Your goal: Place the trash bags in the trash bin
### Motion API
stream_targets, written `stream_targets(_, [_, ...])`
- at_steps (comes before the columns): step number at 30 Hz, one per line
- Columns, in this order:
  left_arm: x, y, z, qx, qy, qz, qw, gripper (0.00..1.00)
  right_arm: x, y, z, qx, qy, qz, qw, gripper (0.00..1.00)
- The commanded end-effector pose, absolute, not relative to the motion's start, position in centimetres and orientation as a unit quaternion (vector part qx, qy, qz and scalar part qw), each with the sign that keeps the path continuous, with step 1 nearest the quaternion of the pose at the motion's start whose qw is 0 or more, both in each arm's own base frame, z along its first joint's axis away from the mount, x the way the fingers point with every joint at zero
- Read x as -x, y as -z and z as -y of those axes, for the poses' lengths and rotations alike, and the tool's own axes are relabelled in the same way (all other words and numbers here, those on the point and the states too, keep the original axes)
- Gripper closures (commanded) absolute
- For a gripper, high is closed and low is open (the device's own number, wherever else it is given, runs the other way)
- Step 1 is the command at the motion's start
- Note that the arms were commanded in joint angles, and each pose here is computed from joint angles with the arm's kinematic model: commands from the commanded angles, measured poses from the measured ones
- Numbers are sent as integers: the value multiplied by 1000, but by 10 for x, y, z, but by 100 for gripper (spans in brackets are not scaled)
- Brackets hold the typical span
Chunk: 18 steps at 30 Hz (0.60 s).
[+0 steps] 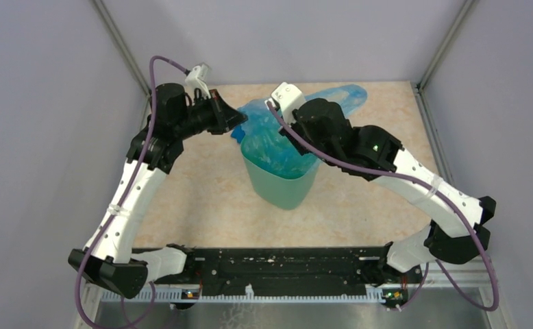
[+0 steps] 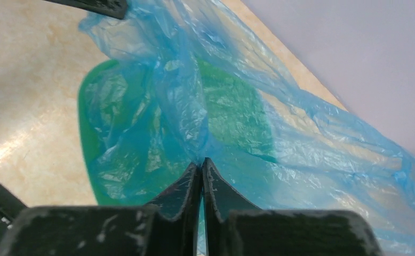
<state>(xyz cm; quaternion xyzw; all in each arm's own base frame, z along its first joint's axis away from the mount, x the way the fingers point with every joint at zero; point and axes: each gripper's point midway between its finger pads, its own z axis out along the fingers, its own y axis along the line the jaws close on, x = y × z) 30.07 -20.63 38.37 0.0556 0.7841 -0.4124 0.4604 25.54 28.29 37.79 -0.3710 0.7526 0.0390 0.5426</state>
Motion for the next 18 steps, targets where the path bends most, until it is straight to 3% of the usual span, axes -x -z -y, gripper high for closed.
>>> stream_targets(1, [-299,-402,198,-64,403,-773,487,100,-234,-407,-291,364,-121,-752,536,100])
stream_targets(9, [-296,-384,183,-60,372,-796,473,100,-165,-371,-311,403,-269,-768,419,100])
stream_targets(13, [-291,-369,174,-58,348,-812,465,100,-147,-322,-312,398,-280,-798,355,100])
stream_targets(18, [-284,-347,164,-52,322,-830,453,100,-138,-291,-309,373,-291,-817,329,100])
